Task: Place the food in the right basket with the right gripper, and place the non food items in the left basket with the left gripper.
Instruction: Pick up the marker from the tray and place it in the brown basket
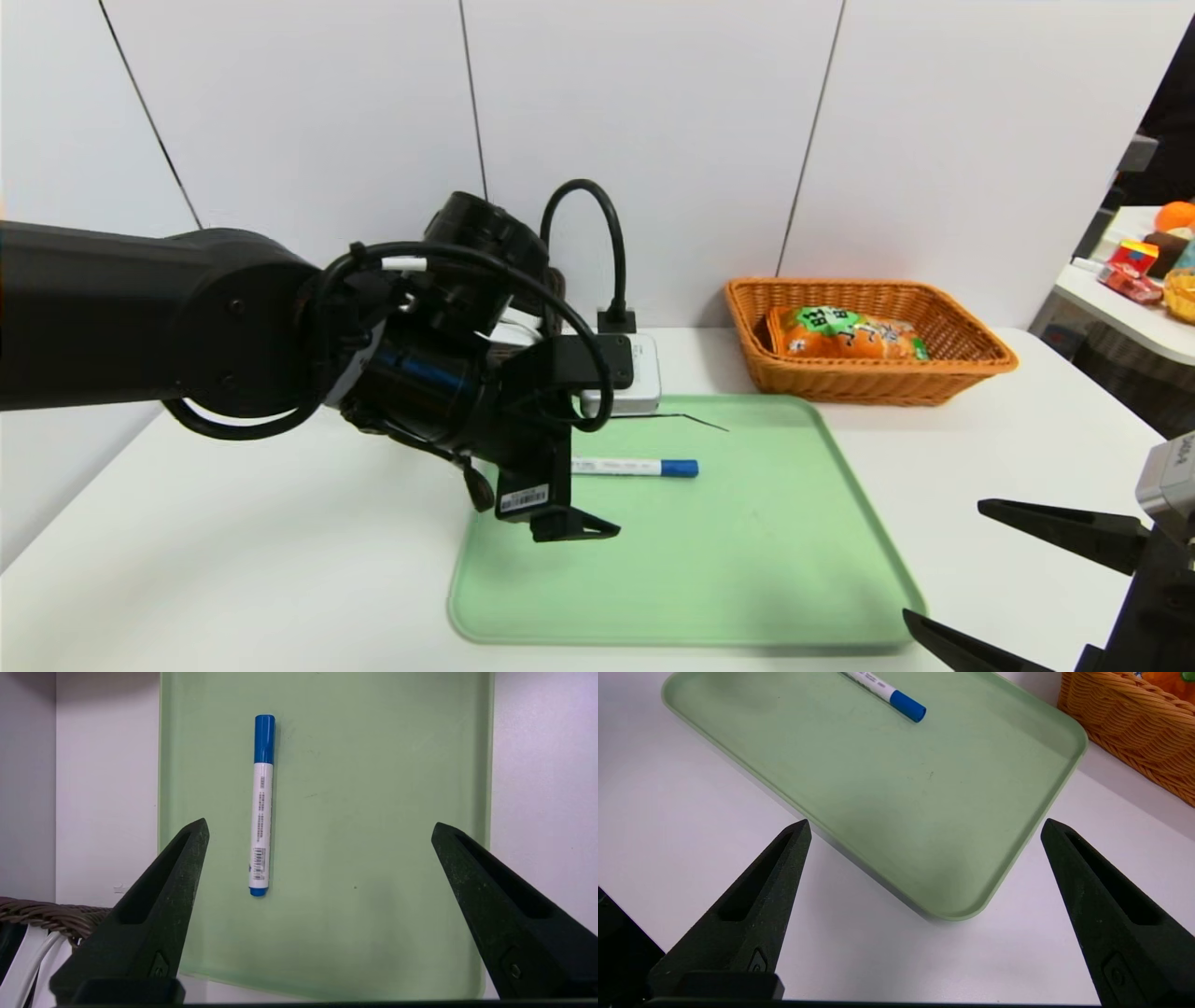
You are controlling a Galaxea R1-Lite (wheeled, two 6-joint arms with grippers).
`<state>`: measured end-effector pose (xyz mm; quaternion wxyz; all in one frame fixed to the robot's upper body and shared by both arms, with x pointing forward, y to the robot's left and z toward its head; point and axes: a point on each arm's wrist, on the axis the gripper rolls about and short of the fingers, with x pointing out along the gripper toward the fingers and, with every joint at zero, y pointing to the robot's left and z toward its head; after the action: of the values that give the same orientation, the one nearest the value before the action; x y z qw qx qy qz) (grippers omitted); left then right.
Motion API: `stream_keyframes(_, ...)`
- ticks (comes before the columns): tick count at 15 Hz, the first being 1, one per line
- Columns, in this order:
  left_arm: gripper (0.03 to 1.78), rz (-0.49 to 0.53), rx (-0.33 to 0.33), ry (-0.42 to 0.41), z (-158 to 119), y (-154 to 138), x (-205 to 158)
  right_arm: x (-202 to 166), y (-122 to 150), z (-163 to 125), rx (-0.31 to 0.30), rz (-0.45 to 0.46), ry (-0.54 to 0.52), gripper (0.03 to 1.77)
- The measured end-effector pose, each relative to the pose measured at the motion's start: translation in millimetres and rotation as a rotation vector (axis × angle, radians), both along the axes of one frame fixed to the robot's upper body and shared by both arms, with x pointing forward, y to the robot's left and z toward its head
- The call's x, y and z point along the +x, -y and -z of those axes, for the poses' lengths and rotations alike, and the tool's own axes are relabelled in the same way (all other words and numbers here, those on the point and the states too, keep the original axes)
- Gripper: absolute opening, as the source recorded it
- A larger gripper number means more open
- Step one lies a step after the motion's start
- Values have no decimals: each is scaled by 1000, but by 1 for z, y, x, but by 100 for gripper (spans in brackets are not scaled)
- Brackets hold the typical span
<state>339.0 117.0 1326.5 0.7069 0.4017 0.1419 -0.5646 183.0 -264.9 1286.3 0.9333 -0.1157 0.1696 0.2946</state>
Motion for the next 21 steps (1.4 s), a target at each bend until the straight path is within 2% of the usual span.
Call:
stream_keyframes(6,169,-8,24,-58,27,16,33,-1,1,0,2,1,2,170)
stream_keyframes(11,169,-38,47,-108,52,17,59,-2,1,0,7,2,3,170)
stream_keyframes(21,169,-105,57,-144,83,15,102,-3,2,2,1,1,-1,170)
